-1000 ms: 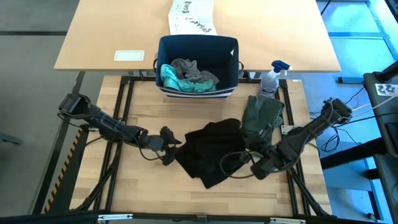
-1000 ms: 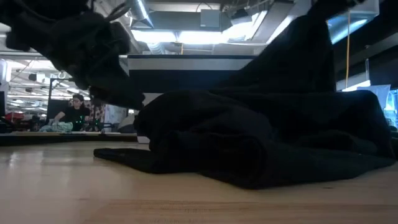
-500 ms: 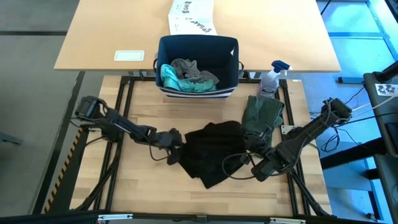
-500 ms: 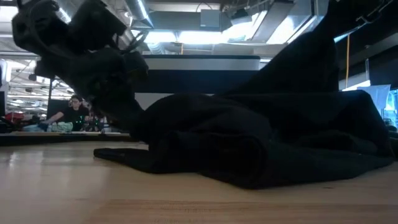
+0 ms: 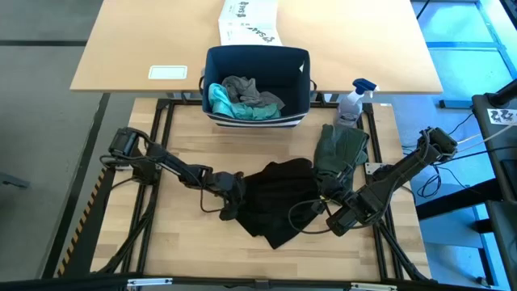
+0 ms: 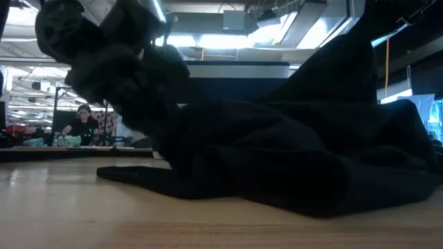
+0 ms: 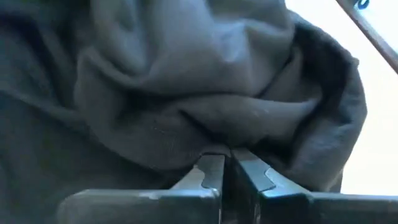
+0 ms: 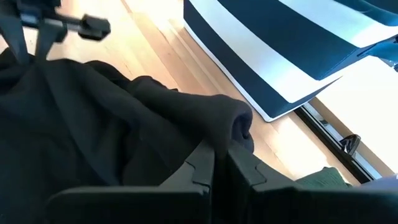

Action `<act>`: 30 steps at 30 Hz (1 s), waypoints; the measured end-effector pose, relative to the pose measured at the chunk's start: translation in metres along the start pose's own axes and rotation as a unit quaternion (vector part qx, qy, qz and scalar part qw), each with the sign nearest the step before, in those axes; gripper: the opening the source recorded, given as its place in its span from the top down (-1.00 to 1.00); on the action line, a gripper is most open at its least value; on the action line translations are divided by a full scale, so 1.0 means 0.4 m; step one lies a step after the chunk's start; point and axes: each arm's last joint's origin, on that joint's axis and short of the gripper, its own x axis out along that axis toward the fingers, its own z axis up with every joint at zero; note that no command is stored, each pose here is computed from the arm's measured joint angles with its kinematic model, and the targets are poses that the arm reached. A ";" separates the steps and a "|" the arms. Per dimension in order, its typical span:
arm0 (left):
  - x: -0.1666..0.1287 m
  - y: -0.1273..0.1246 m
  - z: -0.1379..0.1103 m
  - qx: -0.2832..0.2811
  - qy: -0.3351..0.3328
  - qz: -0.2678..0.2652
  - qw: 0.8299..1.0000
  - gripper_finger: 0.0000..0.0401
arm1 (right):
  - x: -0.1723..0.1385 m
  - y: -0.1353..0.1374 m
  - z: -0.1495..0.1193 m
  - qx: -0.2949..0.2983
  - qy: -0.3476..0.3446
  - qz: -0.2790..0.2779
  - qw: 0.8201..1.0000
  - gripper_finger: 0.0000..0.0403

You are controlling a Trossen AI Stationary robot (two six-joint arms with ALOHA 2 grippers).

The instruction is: Fold Laundry from Bin

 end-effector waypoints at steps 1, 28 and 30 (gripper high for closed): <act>-0.011 -0.003 0.012 0.004 0.000 0.001 1.000 0.96 | 0.000 0.000 0.000 -0.001 0.000 0.000 1.000 0.90; -0.601 -0.092 0.406 0.202 -0.147 0.269 0.930 0.99 | -0.146 -0.094 0.241 -0.076 -0.095 -0.045 0.992 0.90; -0.596 -0.087 0.397 0.205 -0.125 0.271 0.932 0.99 | -0.140 -0.089 0.231 -0.074 -0.081 -0.035 0.993 0.90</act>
